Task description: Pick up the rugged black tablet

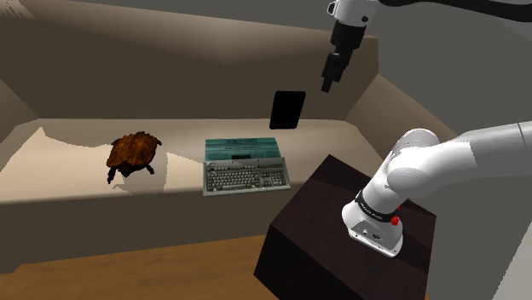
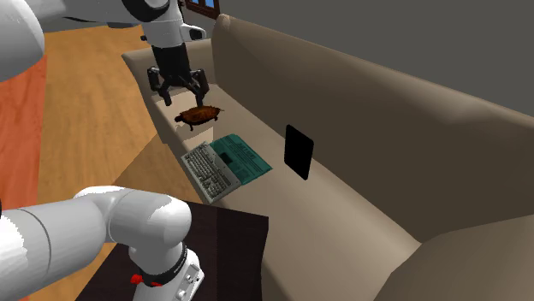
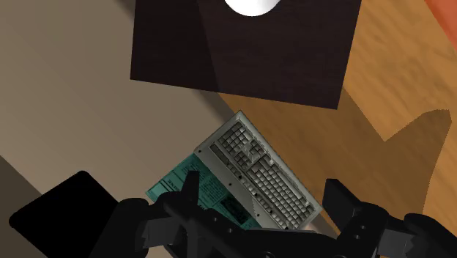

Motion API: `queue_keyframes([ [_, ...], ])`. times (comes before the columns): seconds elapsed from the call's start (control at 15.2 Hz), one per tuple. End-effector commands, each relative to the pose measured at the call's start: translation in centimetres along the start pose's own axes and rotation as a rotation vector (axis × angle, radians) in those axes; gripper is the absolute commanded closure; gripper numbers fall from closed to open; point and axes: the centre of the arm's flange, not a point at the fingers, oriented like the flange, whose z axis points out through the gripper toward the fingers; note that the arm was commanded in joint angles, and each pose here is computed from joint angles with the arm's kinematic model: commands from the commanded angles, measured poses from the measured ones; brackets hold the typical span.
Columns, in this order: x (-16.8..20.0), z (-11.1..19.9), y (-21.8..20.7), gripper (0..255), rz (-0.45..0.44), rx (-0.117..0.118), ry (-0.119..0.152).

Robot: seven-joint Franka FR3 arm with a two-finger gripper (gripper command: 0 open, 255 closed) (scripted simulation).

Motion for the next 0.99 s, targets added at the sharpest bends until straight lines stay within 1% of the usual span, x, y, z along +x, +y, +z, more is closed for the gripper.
queue_keyframes([
  [0.0,0.0,0.0,0.0,0,0.0,0.0,0.0],
  [0.46,0.9,4.1,8.4,0,-0.139,0.009,0.032],
  [0.92,3.1,8.2,16.5,0,-0.277,0.019,0.063],
])
